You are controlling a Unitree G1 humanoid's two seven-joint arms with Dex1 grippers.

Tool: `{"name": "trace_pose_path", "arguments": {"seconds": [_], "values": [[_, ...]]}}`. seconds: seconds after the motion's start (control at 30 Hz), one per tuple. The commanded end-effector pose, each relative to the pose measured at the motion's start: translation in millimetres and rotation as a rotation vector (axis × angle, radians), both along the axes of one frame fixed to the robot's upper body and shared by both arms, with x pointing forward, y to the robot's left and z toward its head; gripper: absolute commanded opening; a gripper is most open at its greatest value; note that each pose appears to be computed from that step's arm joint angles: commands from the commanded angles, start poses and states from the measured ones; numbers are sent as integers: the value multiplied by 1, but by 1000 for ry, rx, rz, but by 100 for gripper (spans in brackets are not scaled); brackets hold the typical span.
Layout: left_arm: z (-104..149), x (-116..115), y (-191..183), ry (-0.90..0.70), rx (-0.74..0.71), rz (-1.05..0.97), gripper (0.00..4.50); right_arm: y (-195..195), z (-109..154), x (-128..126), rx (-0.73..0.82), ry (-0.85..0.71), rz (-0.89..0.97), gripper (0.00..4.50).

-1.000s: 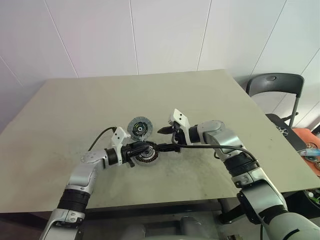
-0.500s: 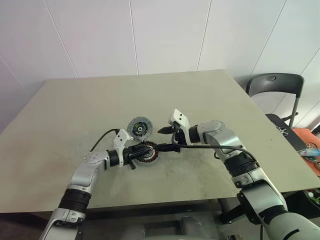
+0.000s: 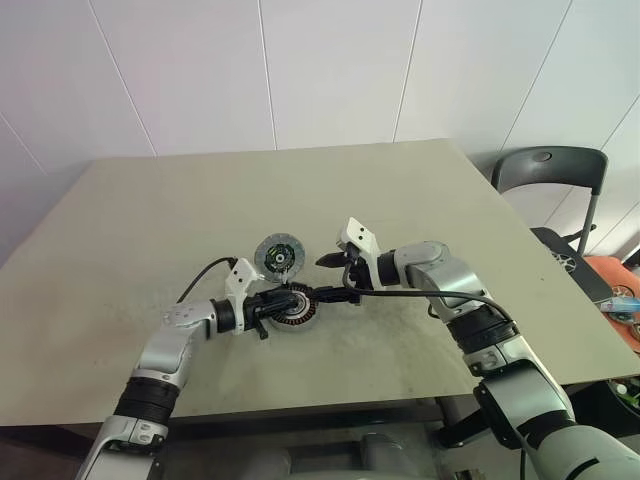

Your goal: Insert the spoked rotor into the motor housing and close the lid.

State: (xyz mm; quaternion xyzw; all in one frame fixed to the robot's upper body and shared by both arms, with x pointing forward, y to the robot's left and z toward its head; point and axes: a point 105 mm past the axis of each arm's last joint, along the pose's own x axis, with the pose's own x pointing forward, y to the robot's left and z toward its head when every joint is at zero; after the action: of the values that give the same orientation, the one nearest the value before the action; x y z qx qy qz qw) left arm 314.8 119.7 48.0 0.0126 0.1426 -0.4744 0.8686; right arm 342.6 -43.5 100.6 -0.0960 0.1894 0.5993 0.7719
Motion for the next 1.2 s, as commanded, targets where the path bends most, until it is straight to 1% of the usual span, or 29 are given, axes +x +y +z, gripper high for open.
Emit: {"name": "trace_pose_path", "arguments": {"seconds": [0.03,0.93,1.03,1.2], "values": [[2,3,6,-15,24,10,67,4,15,2,27,-52,18,450],[8,-3,-2,-27,-33,-35,67,9,12,3,29,-48,19,450],[6,0,-1,-40,-11,-13,67,10,12,3,29,-49,20,450],[6,3,-1,-39,-15,-8,67,9,12,4,30,-50,18,450]]}}
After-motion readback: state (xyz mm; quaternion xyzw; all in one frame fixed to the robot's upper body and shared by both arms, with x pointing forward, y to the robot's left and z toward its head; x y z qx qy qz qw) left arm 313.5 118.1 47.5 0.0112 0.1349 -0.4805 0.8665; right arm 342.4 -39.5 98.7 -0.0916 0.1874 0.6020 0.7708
